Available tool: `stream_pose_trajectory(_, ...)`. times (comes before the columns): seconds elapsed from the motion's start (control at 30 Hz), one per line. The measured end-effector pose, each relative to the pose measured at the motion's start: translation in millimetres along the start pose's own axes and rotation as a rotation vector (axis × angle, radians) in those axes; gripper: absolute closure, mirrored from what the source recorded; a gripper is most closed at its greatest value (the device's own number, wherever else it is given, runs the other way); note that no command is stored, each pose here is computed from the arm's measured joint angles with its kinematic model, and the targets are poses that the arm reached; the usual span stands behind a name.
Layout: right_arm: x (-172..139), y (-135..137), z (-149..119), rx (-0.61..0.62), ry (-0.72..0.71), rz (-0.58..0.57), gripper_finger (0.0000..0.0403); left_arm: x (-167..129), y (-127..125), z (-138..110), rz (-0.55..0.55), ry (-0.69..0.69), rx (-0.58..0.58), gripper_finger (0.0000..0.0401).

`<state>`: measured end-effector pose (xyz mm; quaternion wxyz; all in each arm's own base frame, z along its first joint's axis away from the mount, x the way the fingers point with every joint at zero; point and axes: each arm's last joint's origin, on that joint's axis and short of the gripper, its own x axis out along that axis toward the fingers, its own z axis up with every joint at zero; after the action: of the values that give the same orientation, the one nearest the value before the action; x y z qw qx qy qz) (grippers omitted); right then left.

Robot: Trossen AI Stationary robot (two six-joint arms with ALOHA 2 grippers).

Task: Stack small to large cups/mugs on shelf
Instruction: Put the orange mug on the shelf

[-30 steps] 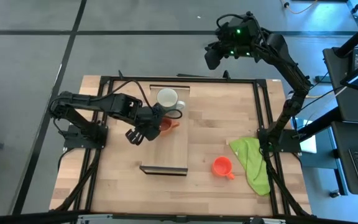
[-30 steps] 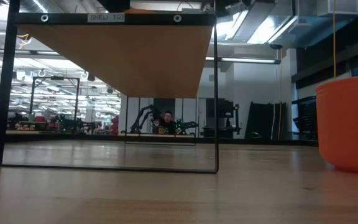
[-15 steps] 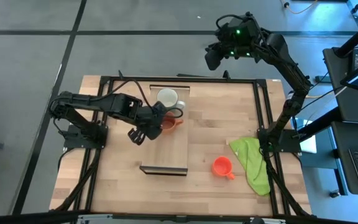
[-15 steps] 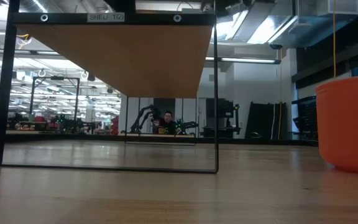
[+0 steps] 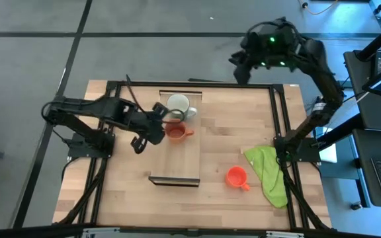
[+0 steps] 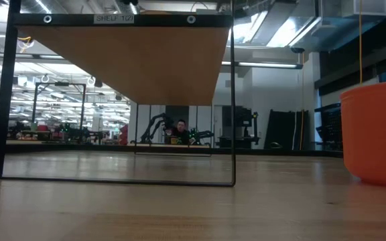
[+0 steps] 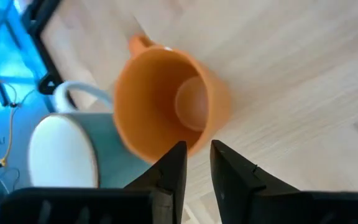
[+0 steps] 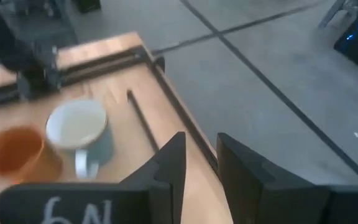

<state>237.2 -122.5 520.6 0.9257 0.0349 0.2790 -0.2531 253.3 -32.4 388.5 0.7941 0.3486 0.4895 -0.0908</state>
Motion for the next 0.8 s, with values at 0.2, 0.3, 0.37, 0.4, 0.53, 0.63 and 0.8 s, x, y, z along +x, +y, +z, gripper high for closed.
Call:
stream_pose_trajectory(0.2,-38.6,33.8,-30.8,-0.016,0.227,0.113,0.0311,-24.4,0.8,-12.6,0.050,-0.064,-0.148,0.0338)
stream_pose_trajectory(0.3,-45.6,62.6,-39.2,0.055,0.240,0.182,0.0311,-35.9,0.7,-19.4,0.078,-0.092,-0.224,0.0338)
stream_pose_trajectory(0.37,-44.3,78.8,-45.1,0.118,0.273,0.184,0.0311,-43.2,0.8,-23.7,0.100,-0.113,-0.279,0.0338)
stream_pose_trajectory(0.4,-42.9,84.8,-50.2,0.161,0.310,0.162,0.0311,-47.5,0.7,-26.5,0.111,-0.124,-0.306,0.0338)
stream_pose_trajectory(0.53,-25.3,113.3,-78.7,0.280,0.478,0.129,0.0311,-65.7,-0.7,-37.5,0.139,-0.191,-0.399,0.0338)
stream_pose_trajectory(0.63,-8.4,133.8,-110.8,0.355,0.666,0.092,0.0311,-80.2,-2.5,-45.9,0.156,-0.255,-0.452,0.0338)
stream_pose_trajectory(0.8,12.9,167.4,-172.7,0.393,1.005,0.023,0.0311,-100.9,-5.5,-61.3,0.180,-0.339,-0.495,0.0338)
